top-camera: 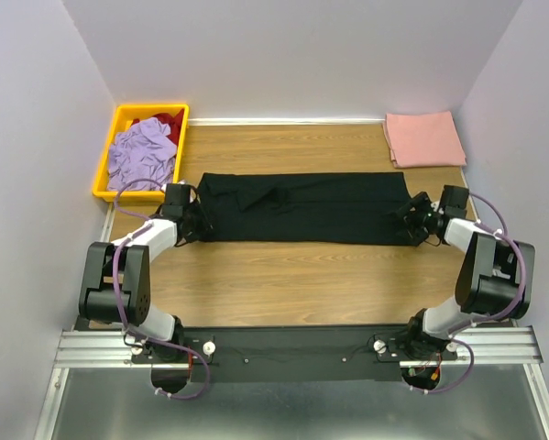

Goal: Fold and stack the t-shirts
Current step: Fold the tshirt

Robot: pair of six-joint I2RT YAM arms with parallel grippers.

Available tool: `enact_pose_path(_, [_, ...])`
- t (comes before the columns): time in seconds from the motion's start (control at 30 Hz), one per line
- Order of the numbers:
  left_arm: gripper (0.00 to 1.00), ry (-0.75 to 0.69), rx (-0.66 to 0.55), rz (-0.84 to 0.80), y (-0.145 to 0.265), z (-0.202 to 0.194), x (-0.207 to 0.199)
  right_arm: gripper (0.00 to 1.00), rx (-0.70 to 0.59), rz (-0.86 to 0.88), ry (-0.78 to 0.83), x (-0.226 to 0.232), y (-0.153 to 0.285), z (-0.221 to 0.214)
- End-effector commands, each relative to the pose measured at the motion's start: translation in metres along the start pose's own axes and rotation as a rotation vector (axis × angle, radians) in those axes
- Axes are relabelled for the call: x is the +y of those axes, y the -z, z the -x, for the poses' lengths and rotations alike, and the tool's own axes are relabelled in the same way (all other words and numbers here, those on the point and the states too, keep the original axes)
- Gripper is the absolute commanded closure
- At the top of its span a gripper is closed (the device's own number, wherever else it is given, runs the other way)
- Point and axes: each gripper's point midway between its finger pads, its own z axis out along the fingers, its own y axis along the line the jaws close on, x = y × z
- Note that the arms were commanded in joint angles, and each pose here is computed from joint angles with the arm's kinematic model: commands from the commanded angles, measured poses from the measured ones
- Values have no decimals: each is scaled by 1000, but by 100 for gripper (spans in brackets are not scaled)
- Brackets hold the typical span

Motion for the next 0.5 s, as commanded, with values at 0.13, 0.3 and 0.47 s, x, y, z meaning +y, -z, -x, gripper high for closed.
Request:
enact_pose_path(0.13, [61,124,92,20,-3,-37,45,21,-97,-98,-198,-76,12,0])
enact_pose_path(0.3, [63,138,99,-18,5,-43,41,25,-146,-12,-139,-60,23,12])
enact_pose_path(0.47, [52,108,14,-72,27,-23,26,28,-123,134,-4,-12,33,15])
